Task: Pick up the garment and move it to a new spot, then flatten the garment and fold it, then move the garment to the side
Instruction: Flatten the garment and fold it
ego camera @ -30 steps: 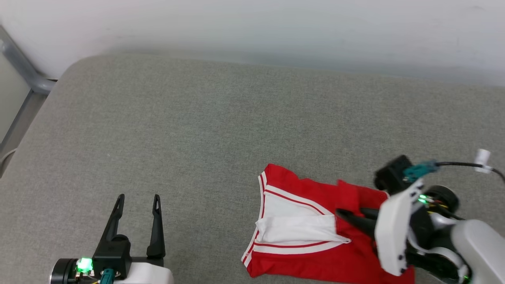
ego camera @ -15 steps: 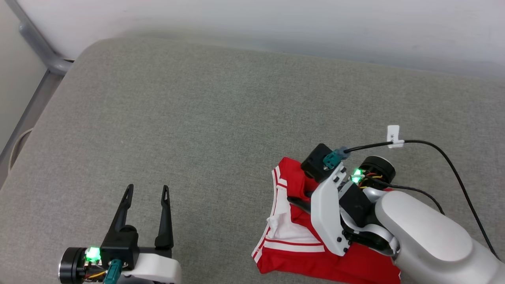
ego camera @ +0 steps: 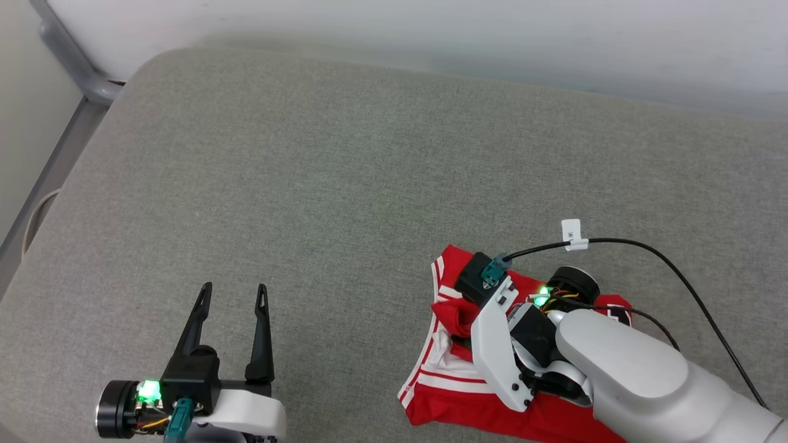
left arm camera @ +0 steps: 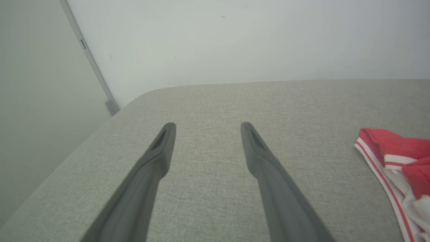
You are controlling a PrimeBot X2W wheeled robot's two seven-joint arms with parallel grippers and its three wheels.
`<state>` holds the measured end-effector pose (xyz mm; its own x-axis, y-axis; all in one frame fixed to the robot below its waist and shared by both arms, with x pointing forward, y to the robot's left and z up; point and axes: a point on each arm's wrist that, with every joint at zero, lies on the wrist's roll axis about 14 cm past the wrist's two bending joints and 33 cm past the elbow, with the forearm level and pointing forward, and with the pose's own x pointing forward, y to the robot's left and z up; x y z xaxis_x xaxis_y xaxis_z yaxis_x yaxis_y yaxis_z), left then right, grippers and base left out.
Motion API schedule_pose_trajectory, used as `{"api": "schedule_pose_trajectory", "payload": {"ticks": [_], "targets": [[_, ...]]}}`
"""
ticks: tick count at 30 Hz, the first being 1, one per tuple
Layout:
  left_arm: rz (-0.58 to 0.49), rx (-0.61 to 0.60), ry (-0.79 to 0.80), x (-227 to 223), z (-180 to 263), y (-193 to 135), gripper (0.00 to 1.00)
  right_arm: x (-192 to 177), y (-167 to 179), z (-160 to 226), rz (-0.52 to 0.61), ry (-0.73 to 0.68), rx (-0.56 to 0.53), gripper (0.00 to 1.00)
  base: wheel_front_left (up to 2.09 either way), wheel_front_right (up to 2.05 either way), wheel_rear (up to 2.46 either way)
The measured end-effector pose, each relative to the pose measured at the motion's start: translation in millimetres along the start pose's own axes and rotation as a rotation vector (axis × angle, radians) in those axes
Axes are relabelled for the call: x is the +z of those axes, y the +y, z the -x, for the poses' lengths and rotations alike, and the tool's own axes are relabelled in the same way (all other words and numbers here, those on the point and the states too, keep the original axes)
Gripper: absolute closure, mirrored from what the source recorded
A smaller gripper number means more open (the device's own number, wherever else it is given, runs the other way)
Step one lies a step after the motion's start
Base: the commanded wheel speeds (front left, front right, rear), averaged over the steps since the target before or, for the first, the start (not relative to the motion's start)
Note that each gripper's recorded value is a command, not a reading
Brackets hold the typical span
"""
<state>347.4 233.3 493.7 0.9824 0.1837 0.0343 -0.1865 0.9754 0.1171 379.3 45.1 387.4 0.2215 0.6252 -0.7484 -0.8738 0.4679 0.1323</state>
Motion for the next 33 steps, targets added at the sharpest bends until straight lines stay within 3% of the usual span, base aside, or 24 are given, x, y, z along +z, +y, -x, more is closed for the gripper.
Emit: {"api": "schedule_pose_trajectory", "payload": {"ticks": [1, 2, 3, 11, 18, 24, 27, 33], "targets": [[0.0, 0.0, -0.002, 1, 0, 0, 0.0, 2, 0, 1, -0.004, -0.018, -0.002, 1.0, 0.0, 0.0, 0.0], [0.0, -0.001, -0.004, 1, 0, 0, 0.0, 6, 0, 3, -0.008, -0.042, -0.003, 0.65, 0.0, 0.0, 0.0], [0.001, -0.002, -0.006, 2, 1, 0, 0.0, 11, 0, 5, -0.016, -0.069, -0.002, 0.0, 0.0, 0.0, 0.0], [0.001, -0.026, -0.023, 6, 6, -3, 0.0, 52, -23, 58, -0.048, -0.356, -0.075, 0.0, 0.0, 0.0, 0.0], [0.006, -0.068, -0.047, 13, 7, -14, 0.0, 64, -81, 134, -0.062, -0.667, -0.33, 0.0, 0.0, 0.0, 0.0], [0.013, -0.096, -0.062, 17, 7, -24, 0.0, 42, -117, 193, -0.048, -0.847, -0.596, 0.0, 0.0, 0.0, 0.0], [0.019, -0.108, -0.06, 16, 9, -28, 0.0, 25, -127, 217, -0.003, -0.867, -0.725, 0.0, 0.0, 0.0, 0.0], [0.029, -0.126, -0.078, 22, 7, -34, 0.0, 3, -123, 251, -0.084, -0.981, -0.888, 0.0, 0.0, 0.0, 0.0]]}}
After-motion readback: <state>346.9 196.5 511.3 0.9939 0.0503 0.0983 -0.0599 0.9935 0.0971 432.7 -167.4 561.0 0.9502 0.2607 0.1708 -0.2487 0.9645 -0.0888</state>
